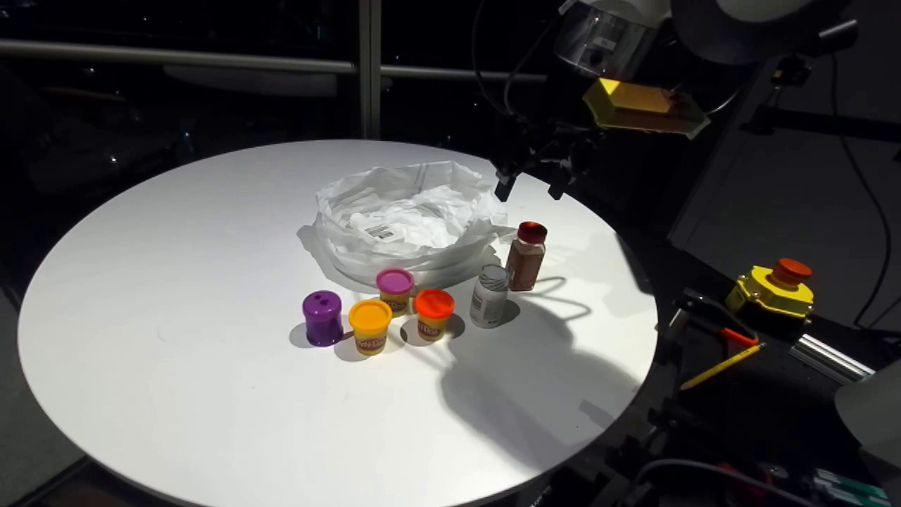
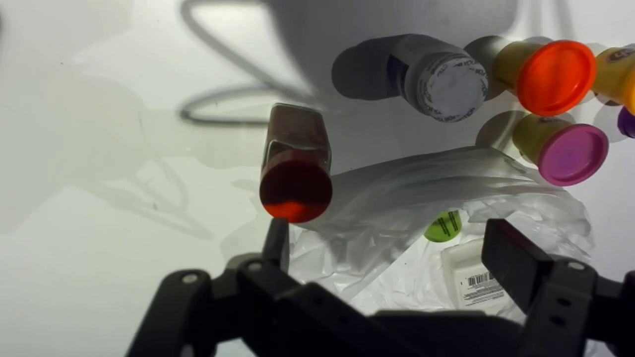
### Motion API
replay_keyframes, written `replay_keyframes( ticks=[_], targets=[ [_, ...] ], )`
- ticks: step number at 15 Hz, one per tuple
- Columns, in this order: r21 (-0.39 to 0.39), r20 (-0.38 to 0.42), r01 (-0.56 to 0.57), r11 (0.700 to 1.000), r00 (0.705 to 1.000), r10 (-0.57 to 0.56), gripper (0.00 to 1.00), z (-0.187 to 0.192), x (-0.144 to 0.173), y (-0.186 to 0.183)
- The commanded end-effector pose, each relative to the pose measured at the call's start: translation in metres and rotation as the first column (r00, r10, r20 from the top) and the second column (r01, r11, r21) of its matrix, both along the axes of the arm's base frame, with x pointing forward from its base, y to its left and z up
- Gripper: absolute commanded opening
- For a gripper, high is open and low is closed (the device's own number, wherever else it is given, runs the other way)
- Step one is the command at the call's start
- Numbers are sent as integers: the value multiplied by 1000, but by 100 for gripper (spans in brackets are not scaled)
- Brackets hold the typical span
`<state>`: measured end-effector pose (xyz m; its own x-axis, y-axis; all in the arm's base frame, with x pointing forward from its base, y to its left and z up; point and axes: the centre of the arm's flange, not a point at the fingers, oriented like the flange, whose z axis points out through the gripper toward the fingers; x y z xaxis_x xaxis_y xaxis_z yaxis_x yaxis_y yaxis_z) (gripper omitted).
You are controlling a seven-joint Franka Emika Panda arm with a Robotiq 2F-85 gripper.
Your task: Pick up the objects from the table and put them on the plastic
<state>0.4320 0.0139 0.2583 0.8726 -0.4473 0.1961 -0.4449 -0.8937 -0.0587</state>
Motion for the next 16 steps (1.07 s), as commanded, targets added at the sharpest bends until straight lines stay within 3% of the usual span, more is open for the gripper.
replay_keyframes(
  ticks=[1, 6, 12, 16],
  targets=[
    [-11, -66, 25, 1000, 997, -25, 100, -29, 37, -15],
    [-54, -160, 61, 997, 985, -69, 100, -72, 56, -34],
    [-53, -235, 52, 997, 970, -63, 100, -89, 34, -48],
    [-41, -226, 34, 999, 973, -43, 100, -88, 24, -46]
  ],
)
